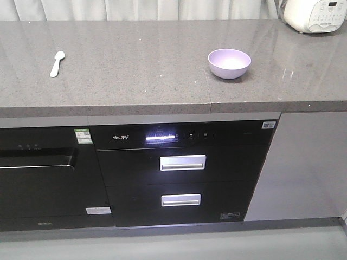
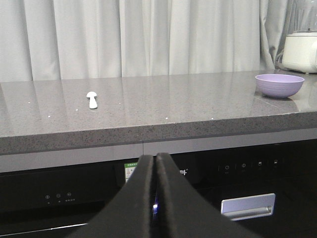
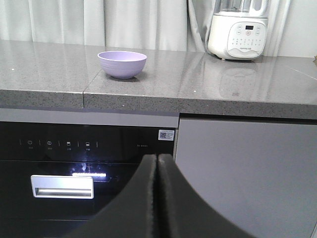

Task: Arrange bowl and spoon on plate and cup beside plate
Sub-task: 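Drive the base toward the counter holding the white spoon and lavender bowl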

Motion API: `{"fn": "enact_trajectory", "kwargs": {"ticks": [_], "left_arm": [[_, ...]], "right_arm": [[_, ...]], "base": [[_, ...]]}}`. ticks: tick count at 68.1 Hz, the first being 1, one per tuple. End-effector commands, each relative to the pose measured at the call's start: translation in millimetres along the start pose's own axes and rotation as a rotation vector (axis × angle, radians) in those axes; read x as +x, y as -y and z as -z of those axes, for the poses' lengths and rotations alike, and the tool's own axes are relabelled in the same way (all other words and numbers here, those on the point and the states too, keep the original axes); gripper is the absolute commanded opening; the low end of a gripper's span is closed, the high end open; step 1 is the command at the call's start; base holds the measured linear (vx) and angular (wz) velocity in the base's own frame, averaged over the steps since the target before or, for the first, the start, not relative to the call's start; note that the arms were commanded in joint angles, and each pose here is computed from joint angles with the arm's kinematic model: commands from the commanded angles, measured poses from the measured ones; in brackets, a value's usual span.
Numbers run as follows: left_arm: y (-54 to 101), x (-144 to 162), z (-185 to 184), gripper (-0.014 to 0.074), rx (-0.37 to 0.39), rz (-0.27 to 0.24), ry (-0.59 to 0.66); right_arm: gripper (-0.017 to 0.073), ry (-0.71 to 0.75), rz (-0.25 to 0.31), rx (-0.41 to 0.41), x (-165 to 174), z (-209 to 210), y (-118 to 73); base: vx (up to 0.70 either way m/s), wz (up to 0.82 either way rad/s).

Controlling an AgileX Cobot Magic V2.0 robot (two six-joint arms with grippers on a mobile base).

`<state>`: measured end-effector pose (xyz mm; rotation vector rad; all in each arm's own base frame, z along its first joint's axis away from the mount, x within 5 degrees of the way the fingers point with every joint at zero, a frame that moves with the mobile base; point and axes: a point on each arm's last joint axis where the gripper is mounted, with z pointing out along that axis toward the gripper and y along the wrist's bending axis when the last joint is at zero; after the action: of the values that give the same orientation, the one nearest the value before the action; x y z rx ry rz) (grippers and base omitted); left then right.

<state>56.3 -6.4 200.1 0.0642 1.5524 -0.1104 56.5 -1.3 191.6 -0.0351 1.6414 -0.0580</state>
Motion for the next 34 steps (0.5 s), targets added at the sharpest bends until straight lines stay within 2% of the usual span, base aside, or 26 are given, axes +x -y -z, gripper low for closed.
{"fn": "enact_trajectory", "kwargs": {"ticks": [1, 34], "left_arm": [[0.3, -17.1, 2.3, -0.0006, 0.003, 0.012, 0.107], [0.3, -17.1, 2.3, -0.0006, 0.003, 0.012, 0.107]], "right_arm": [[-0.0003, 0.083, 0.015, 0.003, -6.3, 1.1, 0.1], [-0.0003, 0.083, 0.015, 0.003, -6.3, 1.1, 0.1]], "base": [[0.10, -0.01], [0.11, -0.01]]}}
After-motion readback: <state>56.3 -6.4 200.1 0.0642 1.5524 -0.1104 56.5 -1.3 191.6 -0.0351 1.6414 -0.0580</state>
